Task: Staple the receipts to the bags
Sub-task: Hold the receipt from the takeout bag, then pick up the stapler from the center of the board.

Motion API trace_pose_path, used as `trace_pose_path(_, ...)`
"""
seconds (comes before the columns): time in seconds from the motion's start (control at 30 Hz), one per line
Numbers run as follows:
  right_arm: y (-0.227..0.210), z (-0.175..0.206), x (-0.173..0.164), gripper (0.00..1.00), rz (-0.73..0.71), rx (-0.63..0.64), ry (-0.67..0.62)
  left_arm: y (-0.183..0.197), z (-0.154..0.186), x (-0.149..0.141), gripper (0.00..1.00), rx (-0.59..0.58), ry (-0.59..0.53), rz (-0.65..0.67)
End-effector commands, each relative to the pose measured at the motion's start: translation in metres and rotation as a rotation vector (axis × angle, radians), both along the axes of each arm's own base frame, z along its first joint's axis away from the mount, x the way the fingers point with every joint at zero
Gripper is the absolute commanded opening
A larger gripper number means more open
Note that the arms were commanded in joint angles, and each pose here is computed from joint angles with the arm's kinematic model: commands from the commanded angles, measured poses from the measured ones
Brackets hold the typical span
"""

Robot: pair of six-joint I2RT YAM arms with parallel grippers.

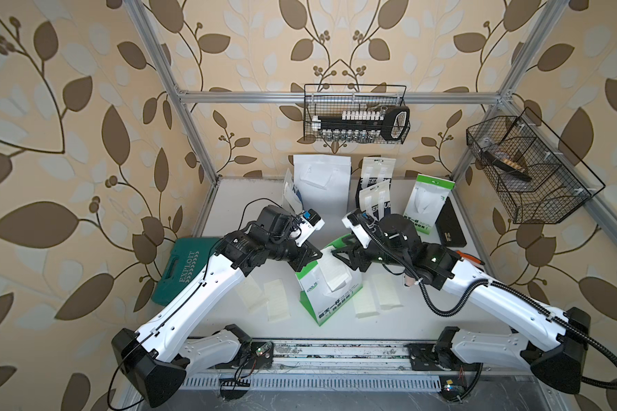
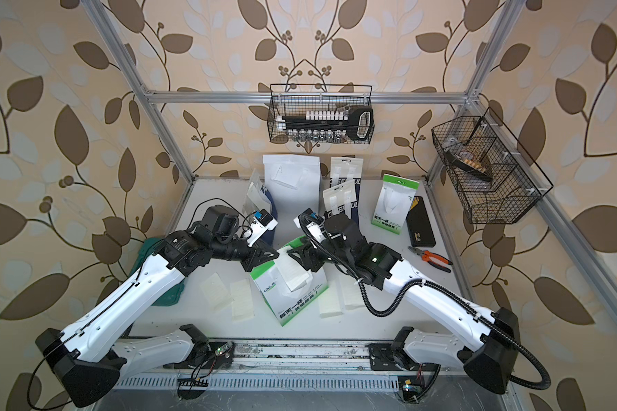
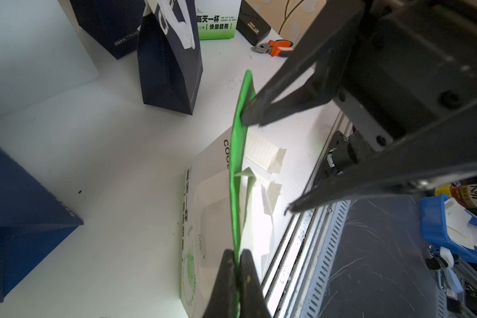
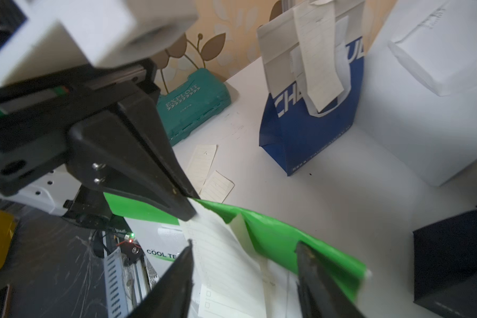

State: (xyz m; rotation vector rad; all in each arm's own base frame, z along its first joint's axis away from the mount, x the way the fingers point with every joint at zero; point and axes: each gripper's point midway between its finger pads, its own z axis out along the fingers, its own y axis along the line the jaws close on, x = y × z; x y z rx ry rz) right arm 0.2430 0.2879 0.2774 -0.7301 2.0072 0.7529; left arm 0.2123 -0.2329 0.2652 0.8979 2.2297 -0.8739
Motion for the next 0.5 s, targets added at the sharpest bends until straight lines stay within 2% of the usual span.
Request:
trace_pose_path(0.0,-0.053,0.001,0.014,0.71,-0.269,0.013,0.003,0.003,0.021,0.004,0.0,-0.013,-0.044,0.052)
trace_pose_path(0.07,-0.089,-0.017,0.019,0.74,-0.413,-0.03,0.077,0.004,0.023,0.003,0.0,-0.012,-0.041,0.064)
trace_pose_path(0.13,-0.131,-0.052,0.021,0.73,-0.577,-0.112,0.217,0.004,0.023,0.001,0.0,-0.011,-0.042,0.072)
trace_pose_path(0.23,-0.179,-0.102,0.013,0.73,-0.739,-0.195,0.413,0.005,0.022,-0.001,0.0,-0.009,-0.04,0.086)
trace_pose_path(0.3,-0.202,-0.127,0.01,0.73,-0.805,-0.219,0.515,0.006,0.019,0.0,0.0,-0.008,-0.032,0.1)
trace_pose_path(0.47,-0.245,-0.171,0.008,0.74,-0.949,-0.363,0.676,0.006,0.018,-0.004,0.0,-0.007,-0.021,0.101)
